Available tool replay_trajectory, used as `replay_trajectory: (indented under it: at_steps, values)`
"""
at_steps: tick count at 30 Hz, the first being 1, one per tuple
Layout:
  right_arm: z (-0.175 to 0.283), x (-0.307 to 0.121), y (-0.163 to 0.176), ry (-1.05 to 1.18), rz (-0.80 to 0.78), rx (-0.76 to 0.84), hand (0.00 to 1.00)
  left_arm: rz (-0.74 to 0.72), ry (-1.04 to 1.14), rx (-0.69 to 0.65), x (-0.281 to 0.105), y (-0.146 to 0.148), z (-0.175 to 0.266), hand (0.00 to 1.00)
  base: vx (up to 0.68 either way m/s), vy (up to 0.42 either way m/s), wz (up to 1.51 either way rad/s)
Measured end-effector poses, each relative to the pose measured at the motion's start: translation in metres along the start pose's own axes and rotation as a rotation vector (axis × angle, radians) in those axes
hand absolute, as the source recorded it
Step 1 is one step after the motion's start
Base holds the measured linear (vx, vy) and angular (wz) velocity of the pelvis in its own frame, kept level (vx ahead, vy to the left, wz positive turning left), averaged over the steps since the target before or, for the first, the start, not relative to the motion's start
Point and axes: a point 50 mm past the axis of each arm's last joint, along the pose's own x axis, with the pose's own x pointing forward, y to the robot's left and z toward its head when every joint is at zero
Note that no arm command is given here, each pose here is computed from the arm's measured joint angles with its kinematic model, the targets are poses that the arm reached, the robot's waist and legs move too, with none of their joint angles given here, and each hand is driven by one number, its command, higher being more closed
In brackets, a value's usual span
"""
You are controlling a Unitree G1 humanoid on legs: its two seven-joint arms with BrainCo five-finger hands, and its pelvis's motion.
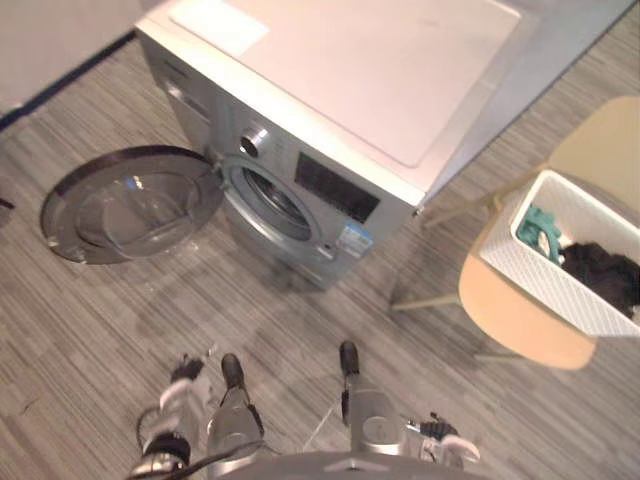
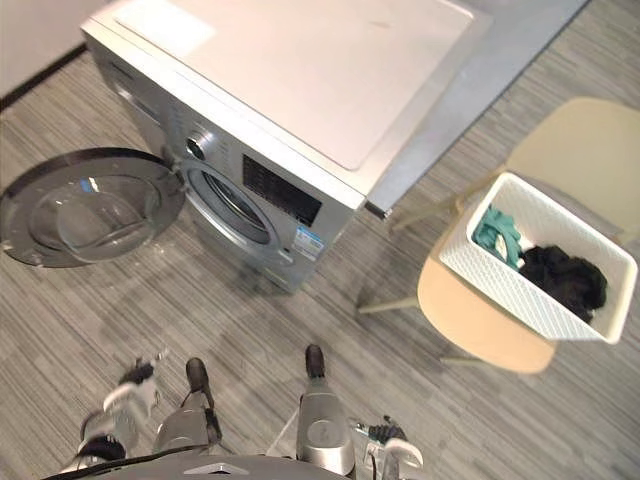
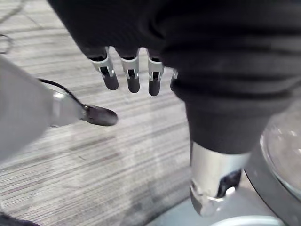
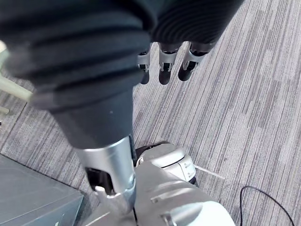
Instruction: Pick up the laundry basket with both hands and put the clothes into the washing machine.
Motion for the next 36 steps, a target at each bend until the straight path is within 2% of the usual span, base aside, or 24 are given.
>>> replay_trajectory:
  at_steps: [1, 5, 7, 8, 9, 13, 14, 17, 19, 22, 25, 27, 29, 31, 36]
  values:
    - [-0.003, -0.001, -0.005, 0.005, -0.014, 0.01, 0.0, 0.047, 0.061, -0.04, -0.004, 0.014, -0.021, 0.0, 0.03, -0.044, 0.31]
    - [0.003, -0.001, -0.014, -0.02, -0.06, 0.053, 0.0, 0.16, 0.138, -0.035, -0.011, 0.041, -0.046, 0.0, -0.07, -0.013, 0.62]
    - [0.005, 0.0, -0.013, -0.023, -0.065, 0.095, 0.0, 0.219, 0.19, -0.1, -0.015, 0.055, -0.059, 0.0, -0.05, 0.0, 0.44]
    - [0.012, 0.0, -0.011, -0.05, -0.065, 0.139, 0.0, 0.244, 0.238, -0.151, -0.02, 0.059, -0.073, 0.0, -0.15, 0.154, 0.08]
    - [0.017, -0.003, -0.011, -0.088, -0.056, 0.19, 0.0, 0.26, 0.368, -0.135, -0.035, 0.065, -0.108, 0.0, -0.22, 0.215, -0.09]
    - [0.013, -0.003, 0.022, -0.061, 0.021, 0.248, 0.0, 0.199, 0.283, -0.022, -0.022, 0.056, -0.08, 0.0, -0.19, 0.122, -0.16]
    - [0.012, -0.003, 0.022, -0.061, 0.024, 0.247, 0.0, 0.193, 0.277, -0.011, -0.021, 0.055, -0.078, 0.0, -0.24, 0.025, -0.91]
    - [0.005, -0.005, 0.016, -0.052, 0.01, 0.266, 0.0, 0.141, 0.208, 0.147, -0.014, 0.044, -0.058, 0.0, -0.2, -0.027, -0.8]
    - [0.0, -0.006, 0.009, -0.043, -0.011, 0.277, 0.0, 0.058, 0.122, 0.24, -0.006, 0.015, -0.035, 0.0, -0.13, -0.056, -0.78]
    - [-0.01, -0.006, -0.003, -0.006, -0.057, 0.291, 0.0, -0.039, 0.026, 0.27, -0.002, -0.023, -0.012, 0.0, -0.04, -0.149, -0.46]
    - [-0.041, -0.01, -0.002, 0.102, -0.075, 0.293, 0.0, -0.065, 0.008, 0.253, -0.004, -0.033, -0.01, 0.0, -0.04, -0.225, -0.89]
    - [-0.027, -0.006, -0.014, 0.068, -0.107, 0.327, 0.0, -0.065, 0.11, 0.202, -0.008, -0.034, -0.038, 0.0, -0.15, -0.205, -1.74]
    - [-0.039, -0.007, -0.017, 0.127, -0.12, 0.333, 0.0, -0.065, 0.12, 0.242, -0.008, -0.031, -0.04, 0.0, -0.01, -0.182, -0.72]
    - [-0.05, -0.006, -0.009, 0.196, -0.106, 0.347, 0.0, -0.024, 0.142, 0.28, -0.003, -0.012, -0.036, 0.0, -0.03, -0.44, -0.88]
    - [-0.046, -0.005, -0.016, 0.194, -0.119, 0.327, 0.0, 0.067, 0.184, 0.262, -0.006, 0.02, -0.047, 0.0, 0.07, -0.287, -0.83]
